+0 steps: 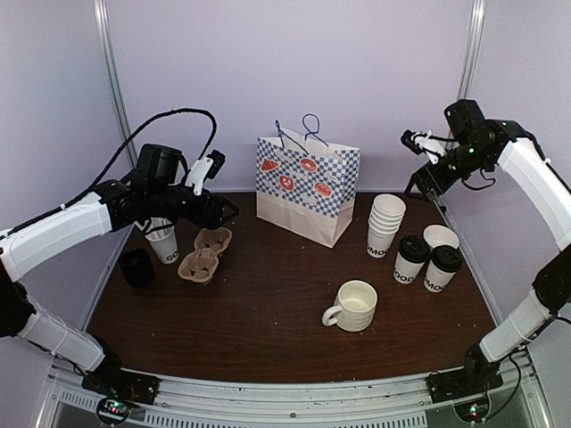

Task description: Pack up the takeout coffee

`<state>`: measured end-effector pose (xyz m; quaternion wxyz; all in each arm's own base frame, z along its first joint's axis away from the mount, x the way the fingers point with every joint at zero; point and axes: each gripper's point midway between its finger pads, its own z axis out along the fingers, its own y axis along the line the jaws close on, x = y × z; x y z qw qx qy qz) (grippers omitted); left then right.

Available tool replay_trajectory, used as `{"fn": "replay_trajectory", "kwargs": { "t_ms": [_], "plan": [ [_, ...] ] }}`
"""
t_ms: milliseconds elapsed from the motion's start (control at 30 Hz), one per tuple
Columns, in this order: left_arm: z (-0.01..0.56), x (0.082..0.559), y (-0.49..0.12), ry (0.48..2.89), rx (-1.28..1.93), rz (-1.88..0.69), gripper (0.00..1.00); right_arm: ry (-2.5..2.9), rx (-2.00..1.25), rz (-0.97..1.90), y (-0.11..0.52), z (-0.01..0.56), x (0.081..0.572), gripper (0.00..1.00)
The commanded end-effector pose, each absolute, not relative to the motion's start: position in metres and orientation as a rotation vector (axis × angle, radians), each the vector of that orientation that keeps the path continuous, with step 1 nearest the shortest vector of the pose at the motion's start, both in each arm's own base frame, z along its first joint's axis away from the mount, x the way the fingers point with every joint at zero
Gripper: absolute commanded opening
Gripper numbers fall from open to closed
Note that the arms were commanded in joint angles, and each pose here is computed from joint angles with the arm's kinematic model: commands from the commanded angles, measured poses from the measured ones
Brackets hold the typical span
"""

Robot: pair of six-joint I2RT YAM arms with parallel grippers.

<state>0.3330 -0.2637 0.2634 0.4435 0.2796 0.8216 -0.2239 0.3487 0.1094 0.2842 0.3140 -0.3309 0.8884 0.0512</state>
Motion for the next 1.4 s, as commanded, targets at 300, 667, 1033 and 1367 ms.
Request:
{"fn": "replay_trajectory", "kwargs": {
  "t_ms": [300, 667, 1033, 1367],
  "plan": [
    [0.293, 0.279, -0.266, 2.062, 0.711, -0.760, 0.64, 2.090, -0.986, 0.394, 0.224, 0.348, 0.431, 0.74],
    [0.296, 0.264, -0.267, 2.091, 0.722, -0.833, 0.65, 1.992, -1.113, 0.203, 0.299, 0.329, 0.459, 0.77],
    [0.284, 0.265, -0.277, 2.123, 0.743, -0.880, 0.65, 1.914, -1.144, 0.198, 0.318, 0.318, 0.481, 0.77],
    [0.287, 0.256, -0.267, 2.107, 0.688, -0.892, 0.65, 1.898, -1.177, 0.213, 0.335, 0.305, 0.486, 0.60]
  ]
}}
